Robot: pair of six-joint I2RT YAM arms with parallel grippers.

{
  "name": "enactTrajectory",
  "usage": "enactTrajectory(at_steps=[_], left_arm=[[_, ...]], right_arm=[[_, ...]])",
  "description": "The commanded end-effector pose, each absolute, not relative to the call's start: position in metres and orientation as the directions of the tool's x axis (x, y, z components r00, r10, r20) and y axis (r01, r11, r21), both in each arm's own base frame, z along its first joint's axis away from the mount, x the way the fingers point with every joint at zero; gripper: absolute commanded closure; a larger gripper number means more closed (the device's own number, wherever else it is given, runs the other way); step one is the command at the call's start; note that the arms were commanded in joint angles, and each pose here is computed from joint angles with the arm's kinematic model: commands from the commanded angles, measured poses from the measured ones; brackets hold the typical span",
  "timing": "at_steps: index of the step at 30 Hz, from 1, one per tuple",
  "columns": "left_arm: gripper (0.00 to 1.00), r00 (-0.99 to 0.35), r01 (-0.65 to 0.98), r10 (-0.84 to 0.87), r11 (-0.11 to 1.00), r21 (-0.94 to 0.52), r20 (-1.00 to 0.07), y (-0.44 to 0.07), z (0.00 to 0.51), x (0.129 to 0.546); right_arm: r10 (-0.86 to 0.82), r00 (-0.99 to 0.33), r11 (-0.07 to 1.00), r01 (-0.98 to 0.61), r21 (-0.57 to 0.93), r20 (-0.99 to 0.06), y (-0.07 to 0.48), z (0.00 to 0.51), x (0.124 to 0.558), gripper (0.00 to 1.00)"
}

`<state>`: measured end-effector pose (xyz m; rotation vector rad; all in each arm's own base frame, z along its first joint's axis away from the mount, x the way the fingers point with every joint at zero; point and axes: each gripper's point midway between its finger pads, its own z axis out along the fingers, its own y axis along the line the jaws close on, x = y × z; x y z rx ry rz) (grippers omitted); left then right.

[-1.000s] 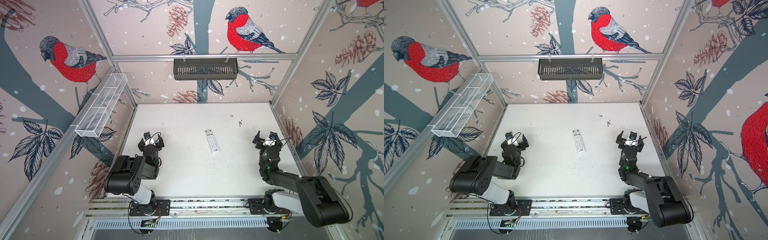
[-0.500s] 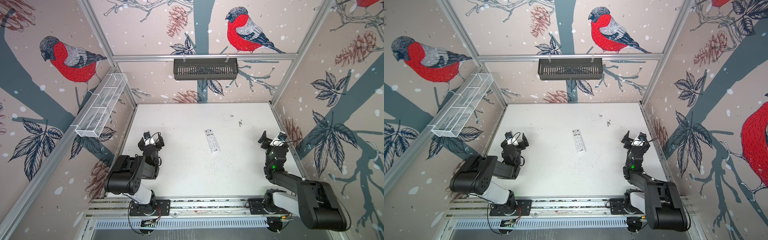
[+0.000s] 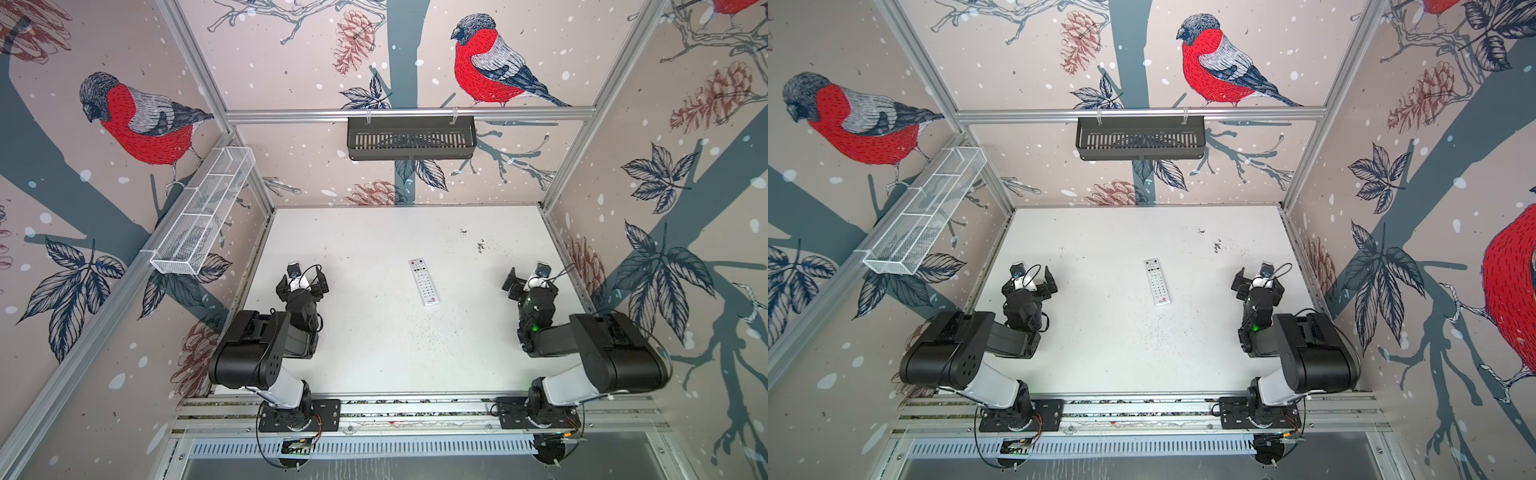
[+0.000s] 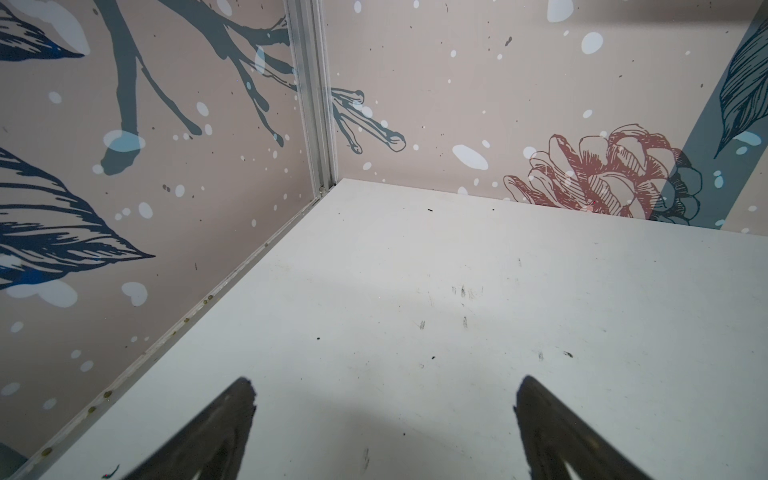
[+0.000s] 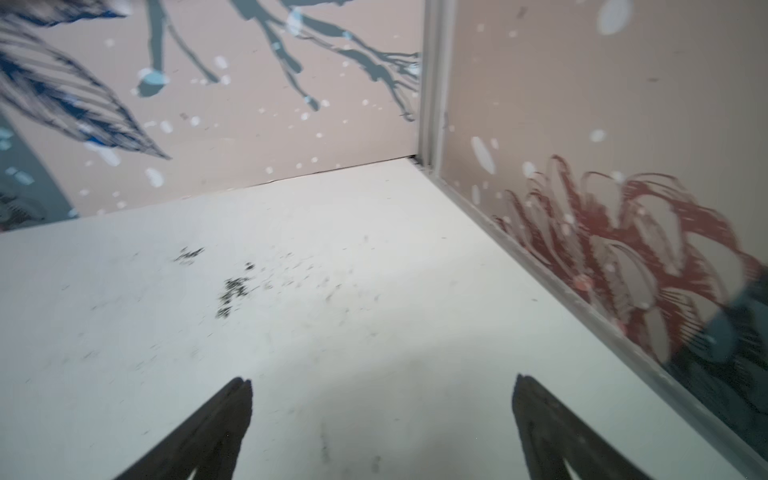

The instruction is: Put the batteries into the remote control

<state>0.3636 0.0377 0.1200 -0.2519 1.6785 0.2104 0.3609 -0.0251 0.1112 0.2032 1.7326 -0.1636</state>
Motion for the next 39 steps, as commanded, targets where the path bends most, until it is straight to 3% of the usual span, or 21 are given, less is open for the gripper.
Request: enactTrajectory(at_steps=[1, 39], left_arm=[[0.03, -0.063, -0.285, -0.038, 0.958, -0.019, -0.997, 0.0375, 0.1328, 0.3655], [0.03, -0.063, -0.285, -0.038, 0.958, -0.019, -0.997, 0.0376, 0.1331, 0.3658]], right_arm=[[0.019, -0.136, 0.975, 0.221, -0.012, -0.991, -0.0254, 0.1259, 0.3683, 0.01], [0.026, -0.137, 0.979, 0.206, -0.003, -0.990, -0.0260, 0.1260, 0.3713, 0.01]])
